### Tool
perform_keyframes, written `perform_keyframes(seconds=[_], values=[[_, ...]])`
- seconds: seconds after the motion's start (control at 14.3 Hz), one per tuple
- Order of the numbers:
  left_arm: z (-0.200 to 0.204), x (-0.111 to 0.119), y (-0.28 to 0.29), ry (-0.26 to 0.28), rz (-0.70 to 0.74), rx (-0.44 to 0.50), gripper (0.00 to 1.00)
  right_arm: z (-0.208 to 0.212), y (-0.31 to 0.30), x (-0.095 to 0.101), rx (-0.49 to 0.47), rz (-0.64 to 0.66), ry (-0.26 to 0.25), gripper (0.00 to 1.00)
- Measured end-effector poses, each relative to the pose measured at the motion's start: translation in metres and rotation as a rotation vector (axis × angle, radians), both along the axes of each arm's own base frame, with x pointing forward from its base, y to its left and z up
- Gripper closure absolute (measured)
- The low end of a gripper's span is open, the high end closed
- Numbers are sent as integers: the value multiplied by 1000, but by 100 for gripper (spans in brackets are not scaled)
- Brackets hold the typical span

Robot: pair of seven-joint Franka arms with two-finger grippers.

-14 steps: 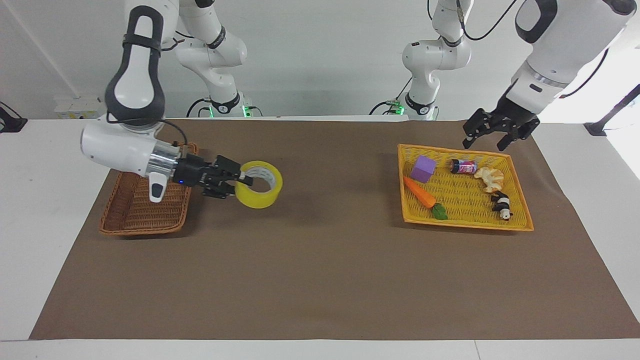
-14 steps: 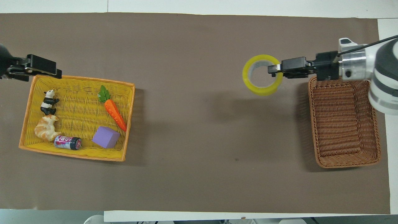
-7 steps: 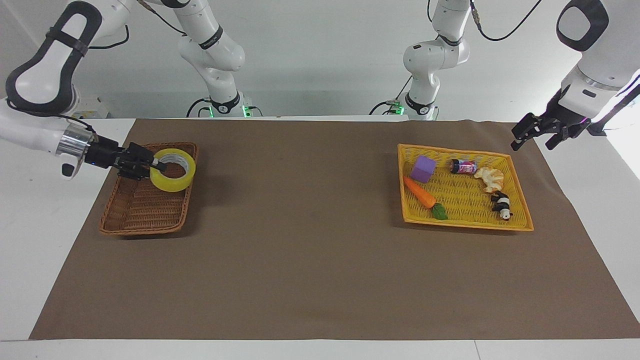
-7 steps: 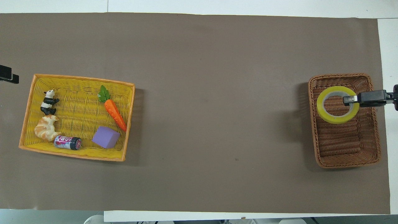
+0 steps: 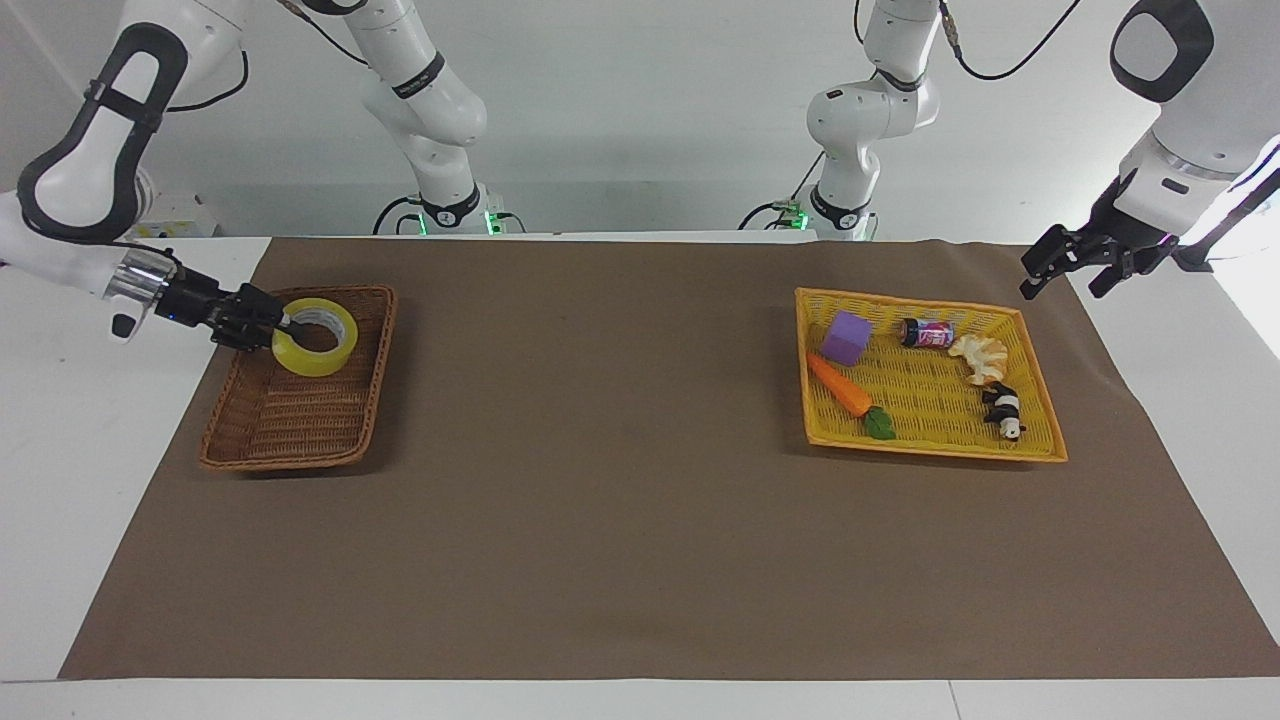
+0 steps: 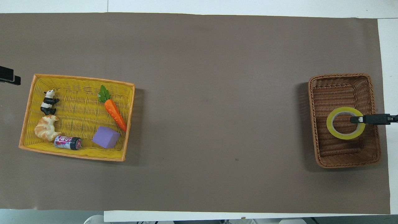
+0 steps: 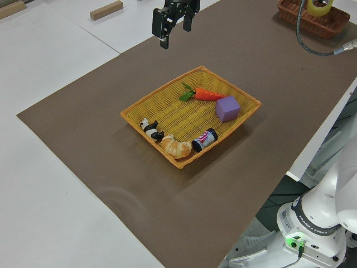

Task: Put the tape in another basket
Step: 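Open the right gripper to release the tape in the wicker basket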

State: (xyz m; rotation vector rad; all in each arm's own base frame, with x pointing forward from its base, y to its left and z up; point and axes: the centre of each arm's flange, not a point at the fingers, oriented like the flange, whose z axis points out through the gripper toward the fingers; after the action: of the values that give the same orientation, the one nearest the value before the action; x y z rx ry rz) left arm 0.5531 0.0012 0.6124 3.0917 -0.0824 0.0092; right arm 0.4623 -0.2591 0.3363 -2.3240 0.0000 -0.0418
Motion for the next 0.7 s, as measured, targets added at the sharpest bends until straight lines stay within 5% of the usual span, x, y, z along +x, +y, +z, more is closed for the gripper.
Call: perform_keyframes(seconds=[0.63,0.7], values=[[-1,0,1,1,2,1,0,-37,5,-5,-47,66,-36,52],[-1,0,1,1,2,1,0,-37,6,-4,-53,74,-39,47]])
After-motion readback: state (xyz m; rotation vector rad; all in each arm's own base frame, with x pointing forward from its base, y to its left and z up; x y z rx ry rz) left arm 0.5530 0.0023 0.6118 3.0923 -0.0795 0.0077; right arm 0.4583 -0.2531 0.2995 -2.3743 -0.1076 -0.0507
